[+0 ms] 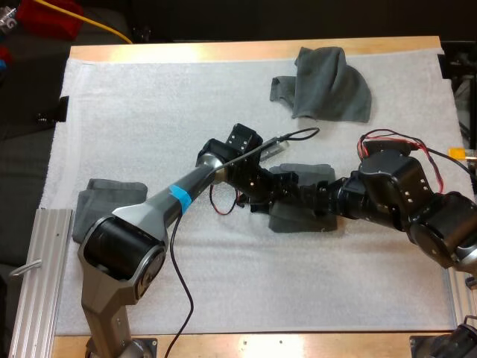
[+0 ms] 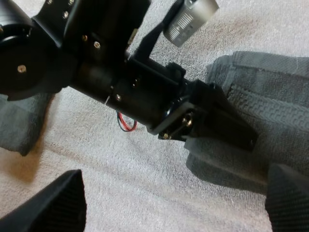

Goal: Pick towel from pile, fold and stack

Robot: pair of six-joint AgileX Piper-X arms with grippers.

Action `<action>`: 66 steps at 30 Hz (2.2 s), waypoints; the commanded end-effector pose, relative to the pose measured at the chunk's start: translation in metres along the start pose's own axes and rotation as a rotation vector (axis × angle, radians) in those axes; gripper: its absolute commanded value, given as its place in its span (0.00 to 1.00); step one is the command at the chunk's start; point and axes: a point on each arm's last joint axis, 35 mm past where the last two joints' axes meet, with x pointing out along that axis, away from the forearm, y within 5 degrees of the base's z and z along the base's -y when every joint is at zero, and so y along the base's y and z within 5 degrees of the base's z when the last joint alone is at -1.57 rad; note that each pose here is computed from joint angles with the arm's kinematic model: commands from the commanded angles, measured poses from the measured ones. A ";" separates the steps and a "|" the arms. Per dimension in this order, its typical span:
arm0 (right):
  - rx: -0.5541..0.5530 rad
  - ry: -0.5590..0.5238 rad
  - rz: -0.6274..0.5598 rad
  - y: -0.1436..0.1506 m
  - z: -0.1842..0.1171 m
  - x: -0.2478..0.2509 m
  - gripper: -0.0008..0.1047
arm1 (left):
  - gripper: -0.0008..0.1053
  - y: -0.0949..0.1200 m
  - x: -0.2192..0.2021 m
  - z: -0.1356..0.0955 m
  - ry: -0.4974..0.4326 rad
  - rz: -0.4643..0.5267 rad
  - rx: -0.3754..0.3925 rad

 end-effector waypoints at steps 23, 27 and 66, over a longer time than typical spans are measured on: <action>-0.002 -0.009 0.003 0.000 0.002 -0.002 0.71 | 0.01 -0.014 -0.070 -0.029 -0.059 0.117 0.322; -0.002 -0.009 0.003 0.000 0.002 -0.002 0.71 | 0.01 -0.012 -0.103 -0.042 -0.093 0.170 0.345; -0.002 -0.009 0.003 0.000 0.002 -0.002 0.71 | 0.01 0.074 -0.273 -0.100 -0.335 0.692 0.081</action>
